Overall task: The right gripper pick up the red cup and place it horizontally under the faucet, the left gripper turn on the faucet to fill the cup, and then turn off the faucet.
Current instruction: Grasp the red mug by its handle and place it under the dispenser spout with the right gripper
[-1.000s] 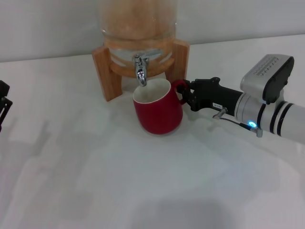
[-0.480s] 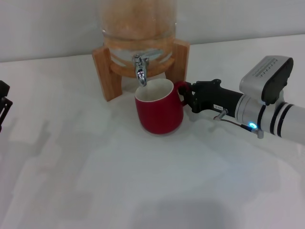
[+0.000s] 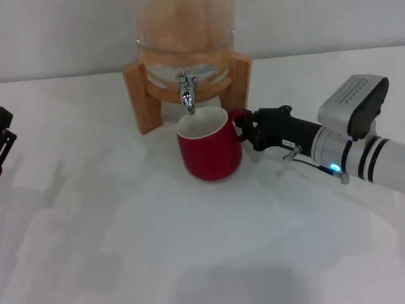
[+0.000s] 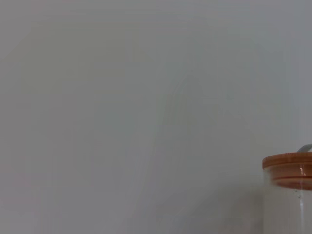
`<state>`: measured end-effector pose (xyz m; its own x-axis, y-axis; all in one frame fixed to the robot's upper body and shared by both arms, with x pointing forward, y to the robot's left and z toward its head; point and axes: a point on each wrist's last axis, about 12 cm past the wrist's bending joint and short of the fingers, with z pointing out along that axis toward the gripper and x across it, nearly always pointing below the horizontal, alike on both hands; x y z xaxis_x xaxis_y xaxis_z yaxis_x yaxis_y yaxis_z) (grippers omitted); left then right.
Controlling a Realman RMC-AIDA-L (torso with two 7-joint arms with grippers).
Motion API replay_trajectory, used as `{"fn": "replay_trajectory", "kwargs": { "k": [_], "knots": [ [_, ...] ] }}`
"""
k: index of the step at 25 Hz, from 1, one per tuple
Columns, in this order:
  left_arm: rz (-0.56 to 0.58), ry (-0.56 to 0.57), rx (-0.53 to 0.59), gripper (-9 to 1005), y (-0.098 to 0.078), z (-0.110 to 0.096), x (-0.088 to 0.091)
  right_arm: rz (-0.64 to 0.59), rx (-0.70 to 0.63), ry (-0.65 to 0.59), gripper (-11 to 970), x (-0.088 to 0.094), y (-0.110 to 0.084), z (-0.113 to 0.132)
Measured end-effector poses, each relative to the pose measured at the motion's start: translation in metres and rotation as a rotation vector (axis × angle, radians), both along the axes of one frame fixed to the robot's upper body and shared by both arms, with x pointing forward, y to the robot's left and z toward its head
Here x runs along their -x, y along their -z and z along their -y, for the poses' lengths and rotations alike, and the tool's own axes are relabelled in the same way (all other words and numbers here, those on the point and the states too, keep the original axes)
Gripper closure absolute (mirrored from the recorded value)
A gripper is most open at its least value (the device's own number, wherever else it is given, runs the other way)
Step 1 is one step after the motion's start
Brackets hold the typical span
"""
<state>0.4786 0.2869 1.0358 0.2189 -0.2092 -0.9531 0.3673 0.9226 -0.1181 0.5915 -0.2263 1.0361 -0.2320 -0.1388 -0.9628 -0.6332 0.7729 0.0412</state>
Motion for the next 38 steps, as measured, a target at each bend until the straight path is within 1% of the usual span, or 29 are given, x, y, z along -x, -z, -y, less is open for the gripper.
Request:
{"fn": "replay_trajectory", "kwargs": {
  "k": [11,29,38],
  "knots": [
    [0.001,0.000,0.000,120,-0.0001,0.0001,-0.0002,0.005,-0.003,0.004,770,-0.0015,-0.0014,0.0000],
    [0.004,0.001,0.001,121,-0.0010,0.0007,-0.0018,-0.003,-0.005,0.039,765,-0.0073,-0.0031,-0.0003],
    [0.004,0.002,0.001,121,-0.0010,0.0008,-0.0018,-0.017,-0.011,0.031,765,-0.0032,0.0000,-0.0017]
  ]
}}
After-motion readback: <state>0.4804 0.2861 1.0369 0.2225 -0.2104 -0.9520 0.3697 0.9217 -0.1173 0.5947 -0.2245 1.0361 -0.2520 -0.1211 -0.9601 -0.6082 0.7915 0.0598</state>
